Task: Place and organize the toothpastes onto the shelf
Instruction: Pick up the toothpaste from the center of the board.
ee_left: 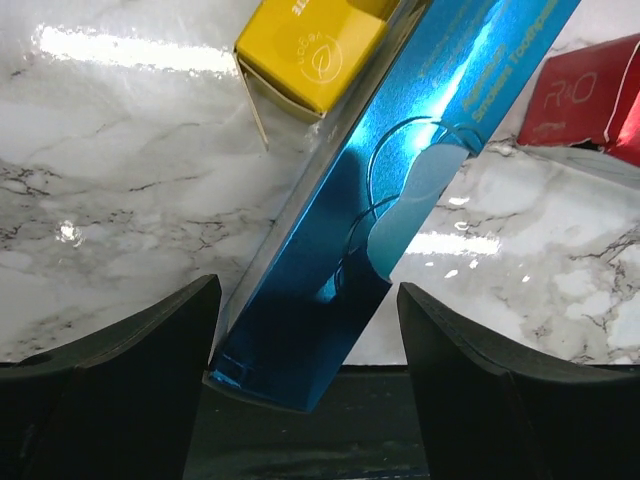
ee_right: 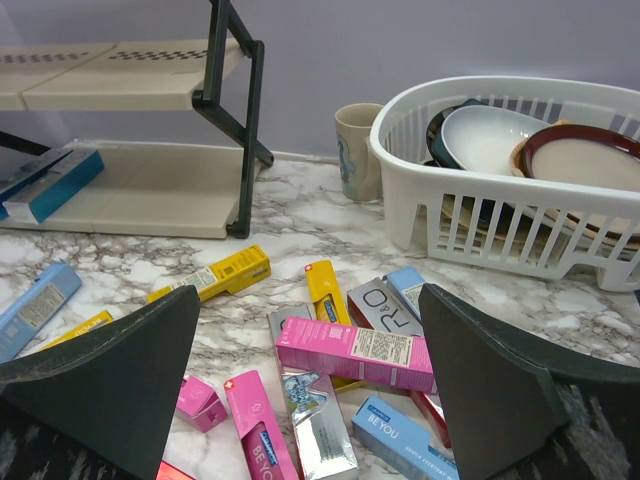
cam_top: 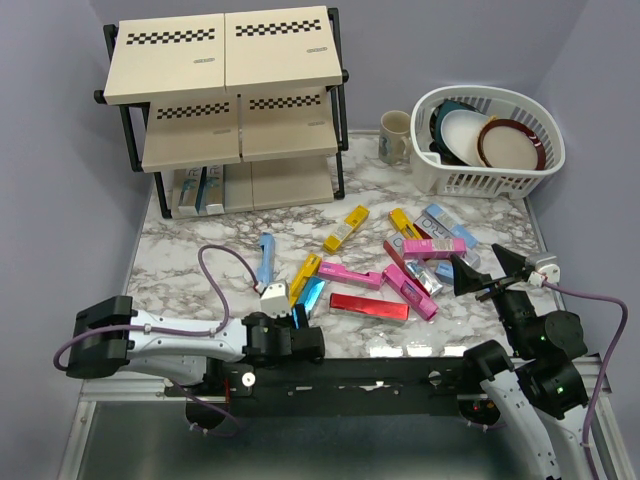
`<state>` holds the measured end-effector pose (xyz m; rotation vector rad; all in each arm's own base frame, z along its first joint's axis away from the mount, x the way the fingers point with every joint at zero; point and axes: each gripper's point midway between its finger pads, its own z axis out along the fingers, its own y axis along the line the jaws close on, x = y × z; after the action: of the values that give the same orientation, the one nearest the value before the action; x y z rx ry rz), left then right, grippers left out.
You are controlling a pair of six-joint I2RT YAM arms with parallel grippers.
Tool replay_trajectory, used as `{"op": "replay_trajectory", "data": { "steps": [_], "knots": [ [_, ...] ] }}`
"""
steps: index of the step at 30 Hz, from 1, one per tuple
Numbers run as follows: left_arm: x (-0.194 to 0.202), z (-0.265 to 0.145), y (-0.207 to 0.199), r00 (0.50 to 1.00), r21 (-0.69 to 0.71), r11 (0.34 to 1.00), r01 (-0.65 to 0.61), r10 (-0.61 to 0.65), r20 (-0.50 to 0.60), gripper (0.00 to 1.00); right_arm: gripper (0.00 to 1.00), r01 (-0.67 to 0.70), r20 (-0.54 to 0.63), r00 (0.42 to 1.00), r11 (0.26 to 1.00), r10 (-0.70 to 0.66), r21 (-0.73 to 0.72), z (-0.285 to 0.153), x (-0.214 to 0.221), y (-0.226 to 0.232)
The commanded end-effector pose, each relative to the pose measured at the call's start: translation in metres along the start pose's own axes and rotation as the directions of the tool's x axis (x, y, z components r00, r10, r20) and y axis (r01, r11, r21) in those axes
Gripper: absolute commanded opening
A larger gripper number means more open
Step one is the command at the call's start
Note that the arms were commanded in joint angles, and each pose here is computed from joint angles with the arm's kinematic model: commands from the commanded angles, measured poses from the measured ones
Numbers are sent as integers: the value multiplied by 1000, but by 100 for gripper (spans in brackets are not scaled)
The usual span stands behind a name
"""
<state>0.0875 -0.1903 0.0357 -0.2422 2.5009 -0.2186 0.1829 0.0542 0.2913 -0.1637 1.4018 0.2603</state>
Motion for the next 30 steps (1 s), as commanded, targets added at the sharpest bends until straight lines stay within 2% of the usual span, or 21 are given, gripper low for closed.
{"op": "replay_trajectory", "data": {
  "steps": [1,3,9,18,26,30],
  "knots": [
    [-26,7,-8,995,27,999,20,-22,92,81,100,-22,281,959,1000,20,5,-50,-51,-7],
    [-31,10,-10,995,33,999,22,-25,99,81,100,-22,282,959,1000,20,4,-50,-51,-7],
    [-32,13,-12,992,12,996,-86,85,93,82,100,-20,280,960,1000,18,5,-50,-50,-7],
    [-25,3,-6,970,14,973,-233,231,75,92,100,-22,283,959,1000,20,3,-50,-51,-7],
    [-11,1,-8,915,47,914,-402,401,41,93,100,-20,283,959,1000,18,3,-50,-51,-7],
    [-5,3,-9,886,39,885,-464,464,22,89,100,-22,280,960,1000,20,5,-50,-50,-7]
  ]
}}
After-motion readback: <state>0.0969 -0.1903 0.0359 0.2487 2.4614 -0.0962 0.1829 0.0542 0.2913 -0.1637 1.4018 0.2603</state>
